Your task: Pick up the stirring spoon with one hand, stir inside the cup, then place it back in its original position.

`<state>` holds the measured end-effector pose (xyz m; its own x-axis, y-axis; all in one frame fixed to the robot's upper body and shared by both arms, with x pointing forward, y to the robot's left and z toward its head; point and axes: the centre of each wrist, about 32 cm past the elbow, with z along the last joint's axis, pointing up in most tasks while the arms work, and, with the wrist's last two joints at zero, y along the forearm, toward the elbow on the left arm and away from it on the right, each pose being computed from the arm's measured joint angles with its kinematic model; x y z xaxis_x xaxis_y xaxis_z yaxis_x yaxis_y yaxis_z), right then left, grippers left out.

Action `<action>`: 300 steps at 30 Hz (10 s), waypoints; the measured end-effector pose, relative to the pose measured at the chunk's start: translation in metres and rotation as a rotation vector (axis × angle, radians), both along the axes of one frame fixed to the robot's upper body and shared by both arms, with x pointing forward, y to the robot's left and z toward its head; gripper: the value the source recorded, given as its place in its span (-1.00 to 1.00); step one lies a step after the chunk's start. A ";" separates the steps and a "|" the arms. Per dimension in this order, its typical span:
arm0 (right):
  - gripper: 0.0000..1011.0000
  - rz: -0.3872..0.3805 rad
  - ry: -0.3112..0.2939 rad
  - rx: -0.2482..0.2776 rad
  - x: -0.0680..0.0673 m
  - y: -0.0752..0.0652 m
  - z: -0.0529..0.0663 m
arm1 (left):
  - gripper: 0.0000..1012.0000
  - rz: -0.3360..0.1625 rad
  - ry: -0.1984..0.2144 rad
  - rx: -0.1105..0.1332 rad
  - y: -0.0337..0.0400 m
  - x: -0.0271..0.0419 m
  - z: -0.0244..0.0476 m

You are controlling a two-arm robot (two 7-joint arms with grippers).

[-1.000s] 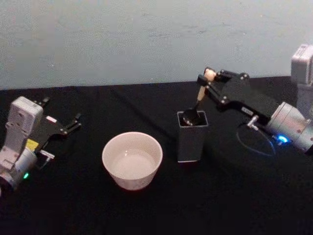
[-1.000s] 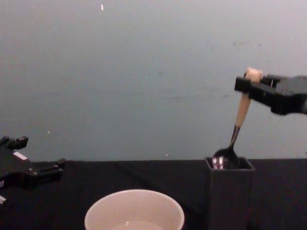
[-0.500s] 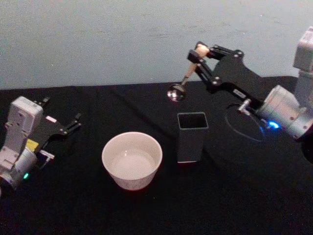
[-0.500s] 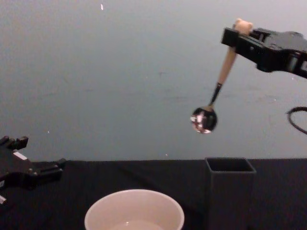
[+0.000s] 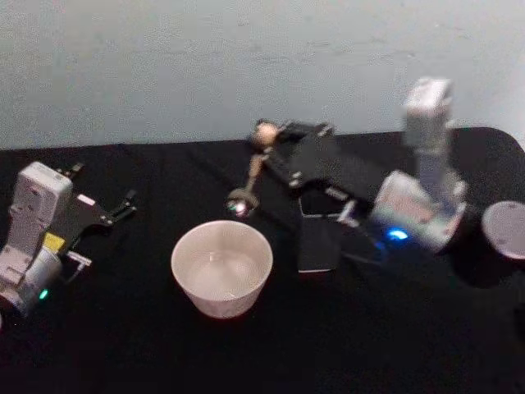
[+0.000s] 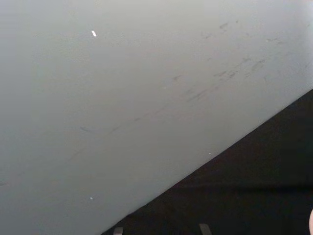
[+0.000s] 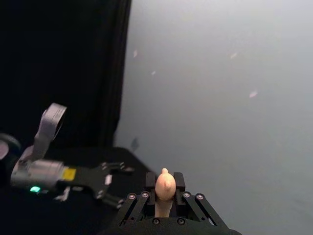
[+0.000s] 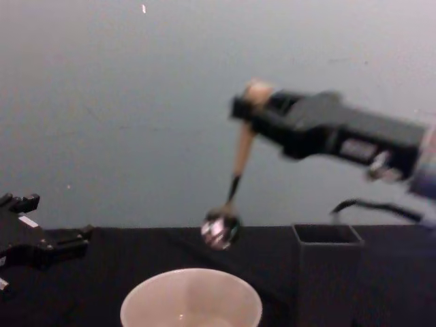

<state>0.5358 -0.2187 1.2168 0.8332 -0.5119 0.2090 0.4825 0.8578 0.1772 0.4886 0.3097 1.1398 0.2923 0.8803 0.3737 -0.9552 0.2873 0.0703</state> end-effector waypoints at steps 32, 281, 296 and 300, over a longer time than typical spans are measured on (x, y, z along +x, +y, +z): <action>-0.58 0.036 0.097 -0.122 0.006 0.043 -0.054 | 0.98 0.000 0.000 0.000 0.0000 0.0000 0.0000; -0.58 -0.034 0.103 -0.050 -0.004 0.031 -0.041 | 0.98 0.000 0.000 0.000 0.0000 0.0000 0.0000; -0.58 -0.073 0.007 -0.006 -0.011 -0.007 -0.001 | 0.98 0.000 0.000 0.000 0.0000 0.0000 0.0000; -0.58 -0.102 0.002 0.003 -0.012 -0.020 0.006 | 0.98 0.000 0.000 0.000 0.0000 0.0000 0.0000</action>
